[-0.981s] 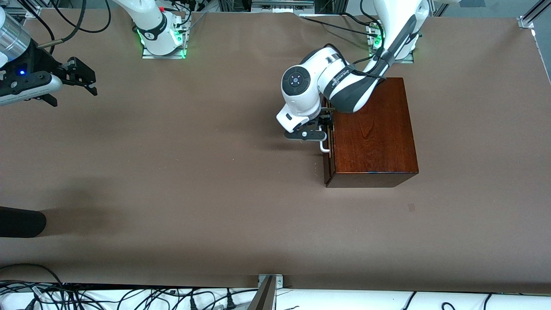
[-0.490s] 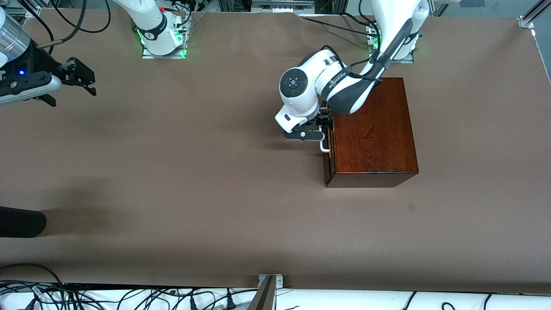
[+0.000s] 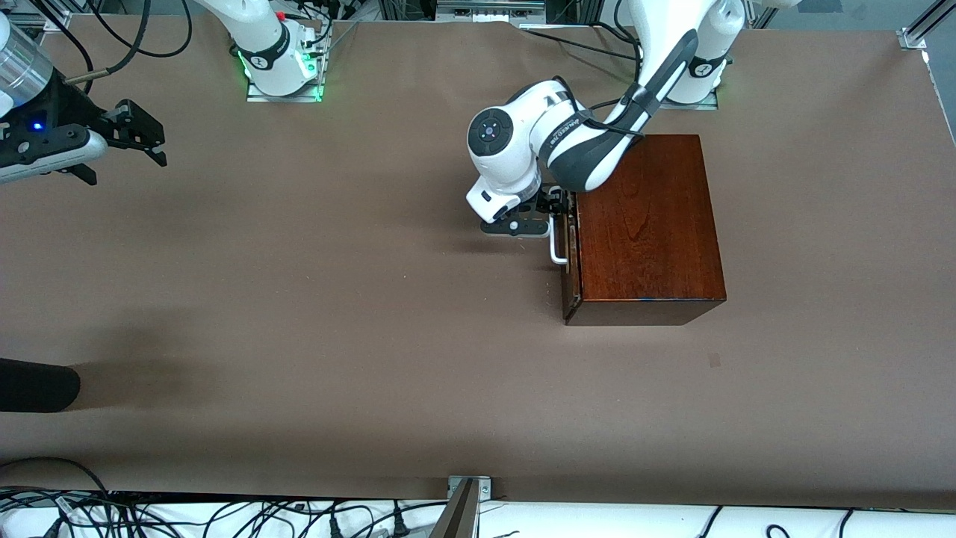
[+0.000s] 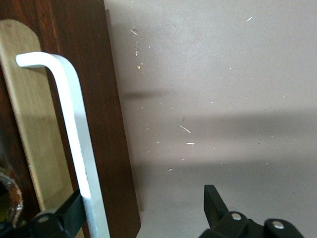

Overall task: Open drawer, take yellow block, close drawer
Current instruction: 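Pull the drawer out of the box with the left gripper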

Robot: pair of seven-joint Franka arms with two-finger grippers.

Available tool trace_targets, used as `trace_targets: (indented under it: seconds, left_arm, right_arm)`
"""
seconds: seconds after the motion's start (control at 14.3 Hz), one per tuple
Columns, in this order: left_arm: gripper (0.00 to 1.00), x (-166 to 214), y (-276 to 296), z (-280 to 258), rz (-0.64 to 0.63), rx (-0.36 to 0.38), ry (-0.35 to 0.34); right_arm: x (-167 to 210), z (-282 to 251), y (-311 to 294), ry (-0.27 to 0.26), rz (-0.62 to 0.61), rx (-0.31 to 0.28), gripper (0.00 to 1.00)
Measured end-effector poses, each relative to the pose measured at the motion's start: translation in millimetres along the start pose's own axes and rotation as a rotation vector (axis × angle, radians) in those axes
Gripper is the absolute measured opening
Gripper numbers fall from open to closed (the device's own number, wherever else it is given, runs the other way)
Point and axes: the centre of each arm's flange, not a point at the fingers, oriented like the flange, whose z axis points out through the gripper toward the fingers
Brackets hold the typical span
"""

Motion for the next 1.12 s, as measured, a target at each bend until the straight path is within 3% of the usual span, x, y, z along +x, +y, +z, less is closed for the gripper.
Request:
trace_targets:
  seconds: [1.12]
  left_arm:
    - [1.00,1.1,55.2,-26.5,-0.008,-0.131,0.088]
  right_arm:
    - [2.9,10.2,9.3,-0.018,0.017,0.000,1.00]
